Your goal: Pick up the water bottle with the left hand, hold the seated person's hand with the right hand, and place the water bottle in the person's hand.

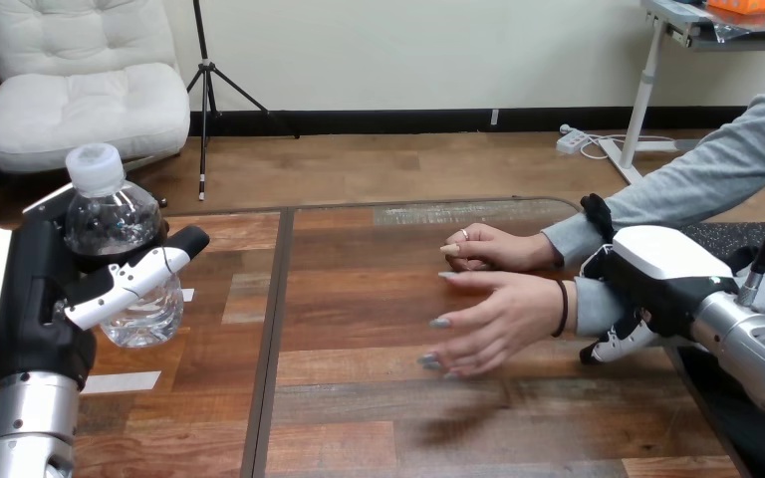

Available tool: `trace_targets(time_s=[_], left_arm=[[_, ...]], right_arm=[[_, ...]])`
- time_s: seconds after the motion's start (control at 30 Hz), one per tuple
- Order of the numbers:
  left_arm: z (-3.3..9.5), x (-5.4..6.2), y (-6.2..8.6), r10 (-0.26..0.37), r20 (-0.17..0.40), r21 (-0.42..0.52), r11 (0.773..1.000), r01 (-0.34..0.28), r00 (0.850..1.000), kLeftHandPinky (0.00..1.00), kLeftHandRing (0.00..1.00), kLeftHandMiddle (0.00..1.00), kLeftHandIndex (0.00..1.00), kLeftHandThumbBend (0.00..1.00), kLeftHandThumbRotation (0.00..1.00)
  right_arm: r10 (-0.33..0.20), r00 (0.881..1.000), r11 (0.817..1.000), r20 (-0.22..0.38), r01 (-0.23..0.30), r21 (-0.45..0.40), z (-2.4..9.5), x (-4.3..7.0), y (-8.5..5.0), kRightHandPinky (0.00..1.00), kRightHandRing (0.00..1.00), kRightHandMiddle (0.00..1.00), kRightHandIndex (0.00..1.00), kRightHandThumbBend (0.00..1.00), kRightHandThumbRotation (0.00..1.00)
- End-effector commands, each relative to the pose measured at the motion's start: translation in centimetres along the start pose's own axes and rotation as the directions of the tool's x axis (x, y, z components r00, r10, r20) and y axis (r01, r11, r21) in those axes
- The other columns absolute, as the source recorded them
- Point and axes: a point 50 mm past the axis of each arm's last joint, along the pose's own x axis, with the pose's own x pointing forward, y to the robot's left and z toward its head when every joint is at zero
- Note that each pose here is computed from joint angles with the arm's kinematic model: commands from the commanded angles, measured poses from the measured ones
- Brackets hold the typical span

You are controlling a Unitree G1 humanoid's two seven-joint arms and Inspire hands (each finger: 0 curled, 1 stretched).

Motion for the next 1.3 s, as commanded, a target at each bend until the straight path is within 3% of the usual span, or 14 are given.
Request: trace_targets(time_s=[0.0,0.7,1.27], left_arm=[[2.63,1.41,-0.36,-0.013,0.130,-0.008,1.000,0.014,0.991,0.30,0.36,0.41,0.41,0.70,0.00],[2.64,1.44,-0.30,-0.018,0.134,0.005,1.000,0.017,0.991,0.30,0.36,0.40,0.41,0.70,0.00],[2.69,1.42,-0.34,-0.013,0.132,0.000,1.000,0.013,0.991,0.30,0.36,0.40,0.41,0.70,0.00]], right_arm=[[-0.073,0.996,0.996,0.050,0.071,0.046,1.33,0.85,-1.55,0.28,0.33,0.40,0.42,0.79,0.00],[-0.064,0.997,0.997,0.050,0.061,0.044,1.35,0.88,-1.63,0.28,0.34,0.40,0.43,0.78,0.00],[-0.066,0.996,0.996,0.059,0.062,0.061,1.40,0.84,-1.63,0.20,0.25,0.31,0.35,0.71,0.00]])
